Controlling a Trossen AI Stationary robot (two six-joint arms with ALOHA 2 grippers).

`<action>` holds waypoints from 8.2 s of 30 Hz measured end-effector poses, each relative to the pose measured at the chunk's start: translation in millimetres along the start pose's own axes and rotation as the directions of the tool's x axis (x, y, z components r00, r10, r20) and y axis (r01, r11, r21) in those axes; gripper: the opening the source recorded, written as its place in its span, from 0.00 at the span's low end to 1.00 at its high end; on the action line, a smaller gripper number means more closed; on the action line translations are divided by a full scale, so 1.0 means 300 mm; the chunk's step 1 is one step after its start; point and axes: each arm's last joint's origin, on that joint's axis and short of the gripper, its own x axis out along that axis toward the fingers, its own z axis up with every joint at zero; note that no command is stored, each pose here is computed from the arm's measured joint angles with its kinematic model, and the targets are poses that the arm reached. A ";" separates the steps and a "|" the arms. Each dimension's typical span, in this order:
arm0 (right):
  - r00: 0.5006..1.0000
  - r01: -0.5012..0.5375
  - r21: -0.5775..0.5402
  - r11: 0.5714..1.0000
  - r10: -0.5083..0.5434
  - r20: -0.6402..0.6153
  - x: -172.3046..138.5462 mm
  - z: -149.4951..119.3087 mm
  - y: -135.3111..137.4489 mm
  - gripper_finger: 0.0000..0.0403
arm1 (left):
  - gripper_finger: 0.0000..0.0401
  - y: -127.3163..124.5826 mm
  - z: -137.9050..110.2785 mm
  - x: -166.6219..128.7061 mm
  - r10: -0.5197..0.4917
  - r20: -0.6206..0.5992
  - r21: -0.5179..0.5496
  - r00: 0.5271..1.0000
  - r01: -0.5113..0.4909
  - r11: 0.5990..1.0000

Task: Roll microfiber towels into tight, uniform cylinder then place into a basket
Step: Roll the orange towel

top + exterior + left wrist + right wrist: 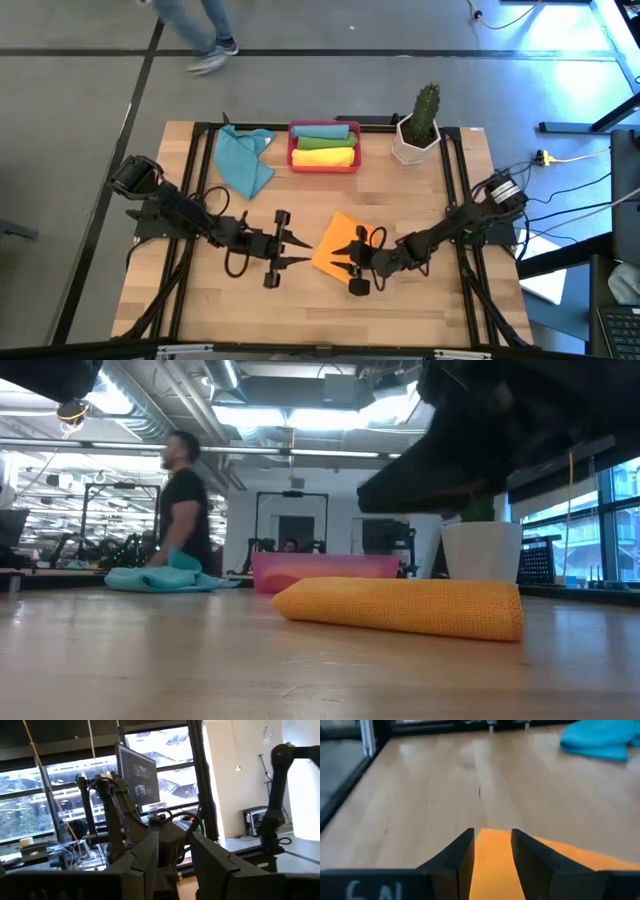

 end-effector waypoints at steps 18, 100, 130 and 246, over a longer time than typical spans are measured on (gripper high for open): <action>0.993 -0.112 0.101 0.989 0.109 0.035 0.014 -0.211 -0.020 0.21 | 0.26 0.023 -0.007 0.006 0.023 -0.007 0.010 1.000 -0.023 1.000; 0.964 -0.164 -0.136 0.977 0.129 -0.235 -0.054 0.073 0.225 0.09 | 0.26 0.025 -0.010 0.007 0.014 -0.011 0.011 1.000 -0.014 1.000; 0.884 -0.095 -0.261 0.960 -0.039 -0.466 -0.005 0.006 0.295 0.52 | 0.26 0.025 -0.011 0.006 0.014 -0.012 0.011 1.000 -0.014 1.000; 0.936 0.171 0.036 0.985 -0.151 -0.317 -0.161 -0.133 0.062 0.03 | 0.26 0.025 -0.013 0.006 0.012 -0.019 0.006 1.000 -0.012 1.000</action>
